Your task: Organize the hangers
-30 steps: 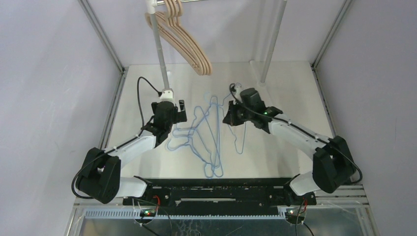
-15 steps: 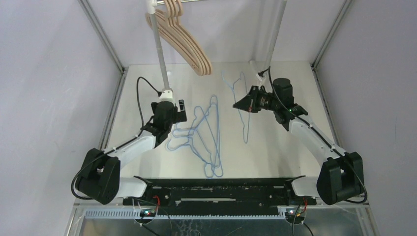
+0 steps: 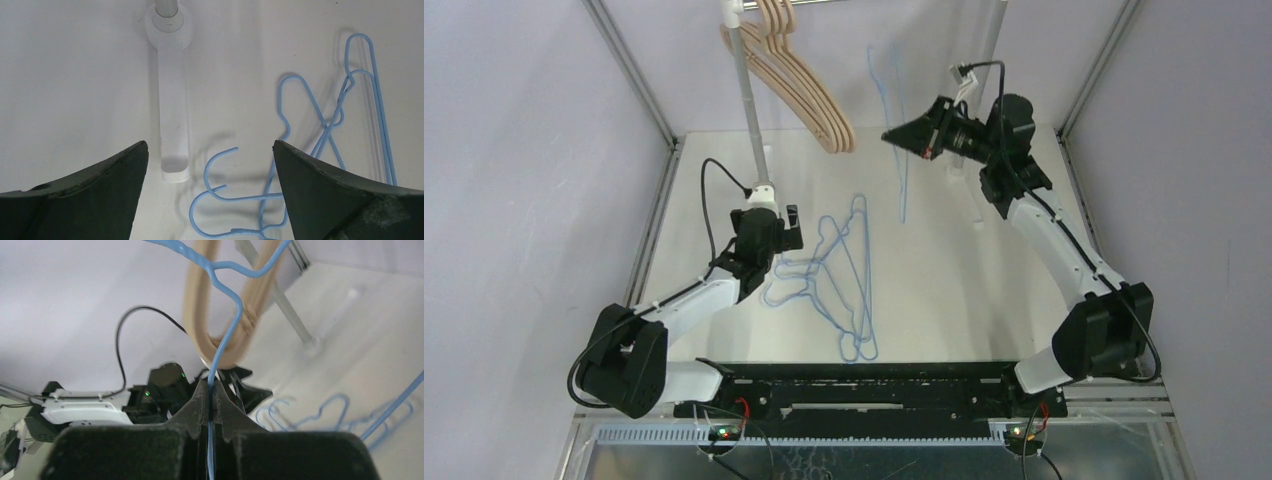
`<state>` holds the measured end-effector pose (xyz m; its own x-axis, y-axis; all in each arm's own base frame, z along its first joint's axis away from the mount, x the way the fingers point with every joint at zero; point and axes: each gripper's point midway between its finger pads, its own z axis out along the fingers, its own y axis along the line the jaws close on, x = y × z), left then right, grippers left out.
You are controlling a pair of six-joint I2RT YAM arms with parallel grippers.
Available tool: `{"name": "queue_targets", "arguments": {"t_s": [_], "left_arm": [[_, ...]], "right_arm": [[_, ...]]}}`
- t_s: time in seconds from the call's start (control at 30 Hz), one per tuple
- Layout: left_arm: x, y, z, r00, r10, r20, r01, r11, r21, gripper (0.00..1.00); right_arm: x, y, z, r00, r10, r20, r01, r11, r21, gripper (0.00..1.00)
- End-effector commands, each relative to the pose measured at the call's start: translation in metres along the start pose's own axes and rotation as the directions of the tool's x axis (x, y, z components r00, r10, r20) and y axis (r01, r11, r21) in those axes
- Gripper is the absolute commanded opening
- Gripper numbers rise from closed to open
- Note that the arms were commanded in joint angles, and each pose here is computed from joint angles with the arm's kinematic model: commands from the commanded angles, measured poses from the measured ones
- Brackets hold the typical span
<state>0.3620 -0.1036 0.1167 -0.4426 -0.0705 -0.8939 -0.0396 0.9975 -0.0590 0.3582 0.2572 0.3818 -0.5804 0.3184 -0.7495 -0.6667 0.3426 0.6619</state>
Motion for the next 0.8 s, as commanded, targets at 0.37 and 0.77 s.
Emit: {"name": "queue_targets", "arguments": {"t_s": [0.37, 0.77], "left_arm": [[-0.015, 0.002, -0.002, 0.998, -0.021, 0.052, 0.022, 1.0, -0.013, 1.0], [-0.017, 0.001, -0.004, 0.998, -0.026, 0.057, 0.026, 1.0, -0.003, 1.0]], "right_arm": [[-0.091, 0.049, 0.048, 0.998, 0.0, 0.065, 0.018, 0.962, -0.271, 0.0], [-0.122, 0.041, 0.09, 0.995, 0.031, 0.094, -0.006, 0.966, -0.26, 0.0]]}}
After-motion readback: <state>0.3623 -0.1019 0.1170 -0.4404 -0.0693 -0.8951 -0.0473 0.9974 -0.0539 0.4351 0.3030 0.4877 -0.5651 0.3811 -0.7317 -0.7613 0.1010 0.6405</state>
